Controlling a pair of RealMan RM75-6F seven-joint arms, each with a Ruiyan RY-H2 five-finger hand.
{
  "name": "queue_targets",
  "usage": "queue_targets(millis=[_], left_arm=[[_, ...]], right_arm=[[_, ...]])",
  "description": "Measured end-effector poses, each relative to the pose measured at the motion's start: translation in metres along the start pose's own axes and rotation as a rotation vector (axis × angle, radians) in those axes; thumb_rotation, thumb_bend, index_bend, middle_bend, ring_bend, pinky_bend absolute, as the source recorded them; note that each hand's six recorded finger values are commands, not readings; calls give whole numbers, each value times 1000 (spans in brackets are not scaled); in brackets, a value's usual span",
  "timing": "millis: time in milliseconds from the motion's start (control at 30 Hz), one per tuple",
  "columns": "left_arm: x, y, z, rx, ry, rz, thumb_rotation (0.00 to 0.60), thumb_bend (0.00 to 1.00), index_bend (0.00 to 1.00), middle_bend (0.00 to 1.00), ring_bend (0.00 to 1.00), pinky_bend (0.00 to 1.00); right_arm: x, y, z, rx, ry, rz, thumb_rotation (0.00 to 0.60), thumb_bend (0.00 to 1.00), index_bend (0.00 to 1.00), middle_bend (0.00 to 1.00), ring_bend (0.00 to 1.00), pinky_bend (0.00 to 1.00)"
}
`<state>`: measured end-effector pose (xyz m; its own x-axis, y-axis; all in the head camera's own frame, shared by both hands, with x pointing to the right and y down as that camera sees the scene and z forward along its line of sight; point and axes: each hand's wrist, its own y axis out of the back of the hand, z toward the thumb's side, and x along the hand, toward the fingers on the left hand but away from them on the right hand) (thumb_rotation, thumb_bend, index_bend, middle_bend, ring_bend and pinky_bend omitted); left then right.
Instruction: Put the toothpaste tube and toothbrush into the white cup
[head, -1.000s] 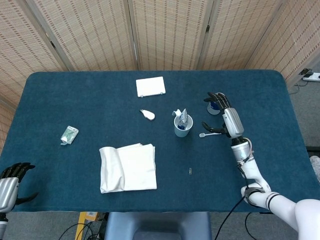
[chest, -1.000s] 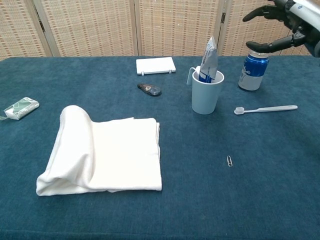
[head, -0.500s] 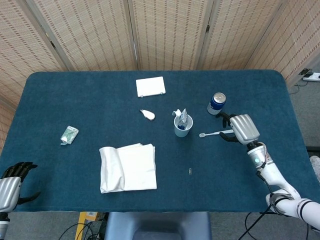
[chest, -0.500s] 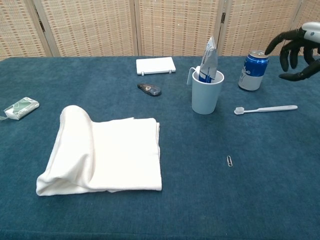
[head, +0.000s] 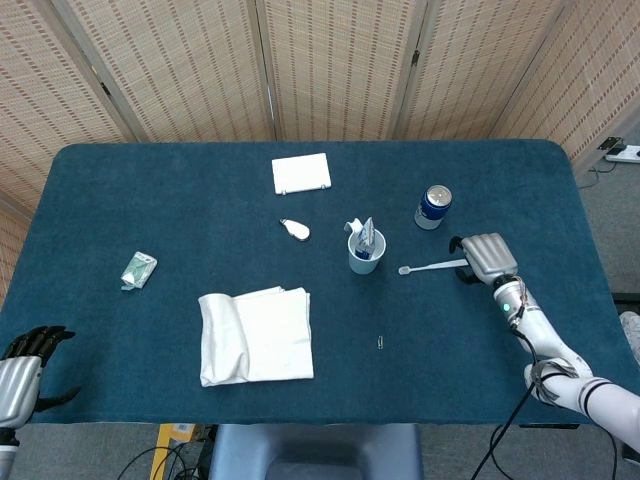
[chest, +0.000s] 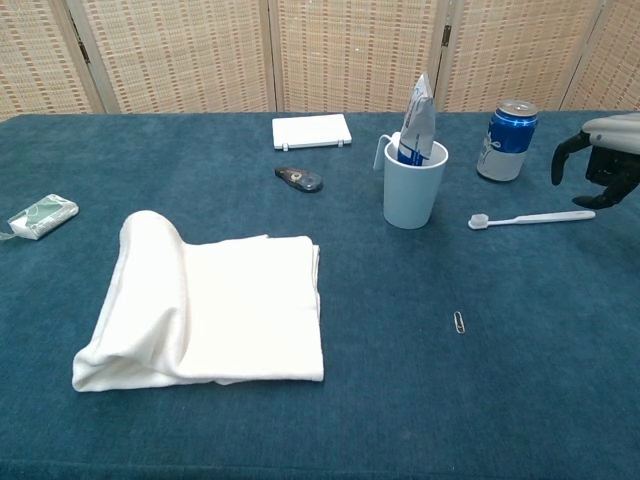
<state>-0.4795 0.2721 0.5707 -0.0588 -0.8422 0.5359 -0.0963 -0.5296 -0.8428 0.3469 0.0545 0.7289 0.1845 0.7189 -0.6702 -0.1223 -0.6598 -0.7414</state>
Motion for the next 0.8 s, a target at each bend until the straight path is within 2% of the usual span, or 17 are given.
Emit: queue_targets(millis=[200, 800], left_arm=[[-1, -1, -1, 3, 7, -9, 600, 191, 262, 218, 154, 187], [-4, -3, -11, 8, 41, -18, 600, 191, 262, 218, 154, 187]], right_arm=[[-14, -9, 9, 57, 0, 18, 600, 281, 447, 938, 918, 1000], [-39, -28, 37, 90, 22, 35, 600, 256, 502, 937, 918, 1000]])
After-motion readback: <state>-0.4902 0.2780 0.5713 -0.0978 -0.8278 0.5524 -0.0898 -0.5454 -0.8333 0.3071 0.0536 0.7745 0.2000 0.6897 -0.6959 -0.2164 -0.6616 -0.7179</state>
